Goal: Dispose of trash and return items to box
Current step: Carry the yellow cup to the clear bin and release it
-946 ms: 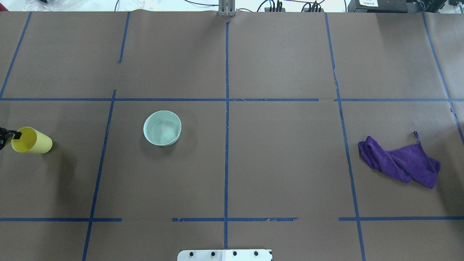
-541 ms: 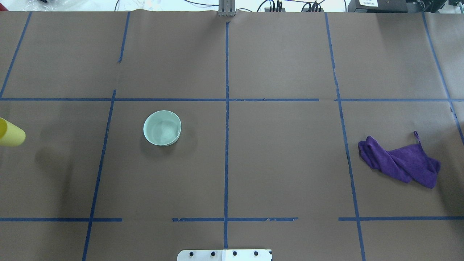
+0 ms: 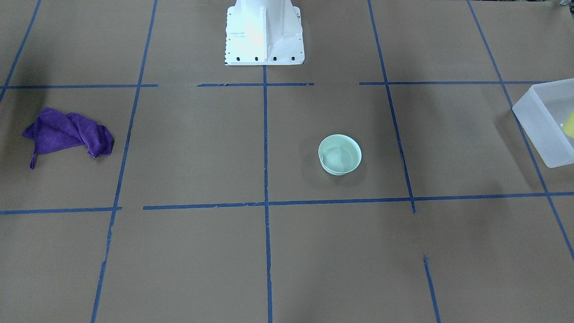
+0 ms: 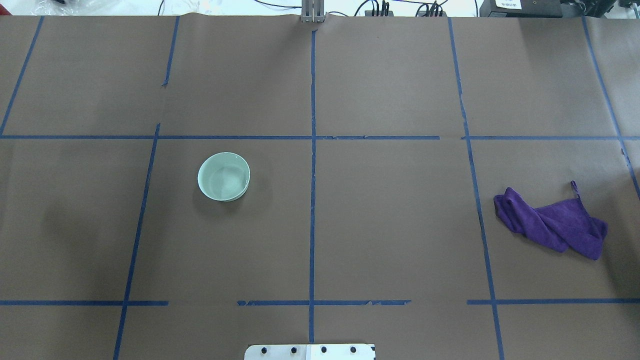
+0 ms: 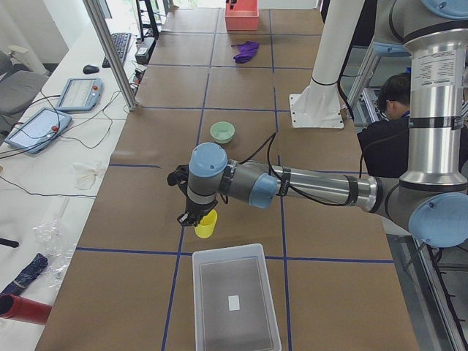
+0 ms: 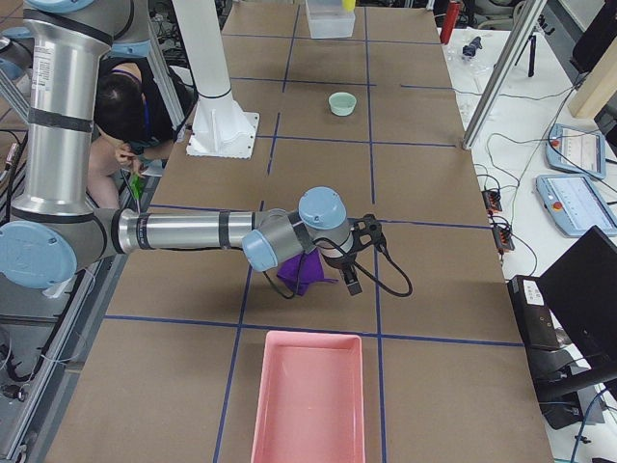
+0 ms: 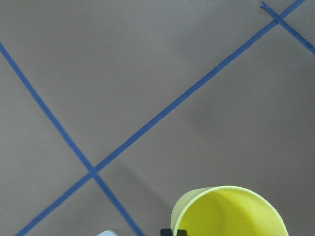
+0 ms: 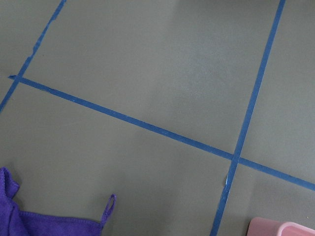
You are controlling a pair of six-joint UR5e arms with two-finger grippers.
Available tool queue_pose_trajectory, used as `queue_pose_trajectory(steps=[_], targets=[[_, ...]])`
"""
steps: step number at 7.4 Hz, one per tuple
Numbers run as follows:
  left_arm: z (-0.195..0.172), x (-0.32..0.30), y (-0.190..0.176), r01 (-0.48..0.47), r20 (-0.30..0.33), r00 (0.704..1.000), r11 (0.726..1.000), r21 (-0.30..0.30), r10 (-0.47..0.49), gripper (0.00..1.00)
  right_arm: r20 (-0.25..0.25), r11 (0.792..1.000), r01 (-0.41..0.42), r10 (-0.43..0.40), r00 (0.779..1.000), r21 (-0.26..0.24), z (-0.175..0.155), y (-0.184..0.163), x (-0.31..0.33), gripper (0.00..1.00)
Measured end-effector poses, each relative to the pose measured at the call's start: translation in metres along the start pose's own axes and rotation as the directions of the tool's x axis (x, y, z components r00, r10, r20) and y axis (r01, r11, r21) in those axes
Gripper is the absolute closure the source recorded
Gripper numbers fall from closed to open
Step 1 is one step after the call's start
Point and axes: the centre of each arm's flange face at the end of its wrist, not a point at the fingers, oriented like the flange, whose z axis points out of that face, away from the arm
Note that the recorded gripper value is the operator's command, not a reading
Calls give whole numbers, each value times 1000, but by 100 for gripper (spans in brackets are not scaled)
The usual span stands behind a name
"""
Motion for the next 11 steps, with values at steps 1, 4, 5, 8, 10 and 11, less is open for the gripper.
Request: queue_pose_trajectory(steps=[1, 4, 5, 8, 10, 11], targets=[[12, -8, 26, -44, -9, 999, 999, -15, 44, 100, -3, 1000, -1, 1, 1000, 0, 0, 0, 0, 0], [57, -9, 98, -38, -1, 999, 999, 0, 38, 100, -5, 1000, -1, 1, 1000, 0, 0, 0, 1, 0], [69, -2, 120, -1, 19, 1000, 1000, 31, 1, 100, -8, 1000, -2, 2, 1000, 0, 0, 0, 1, 0], [93, 30, 149, 25, -35, 999, 997, 75, -22, 100, -11, 1000, -4, 4, 1000, -2, 1, 1, 2, 0], [109, 48, 152, 2, -91, 996, 998, 59, 3, 18, -11, 1000, -6, 6, 1000, -3, 1, 1, 3, 0], [115, 55, 153, -8, -109, 994, 999, 50, 13, 0, -10, 1000, -8, 8, 1000, -5, 2, 2, 3, 0]])
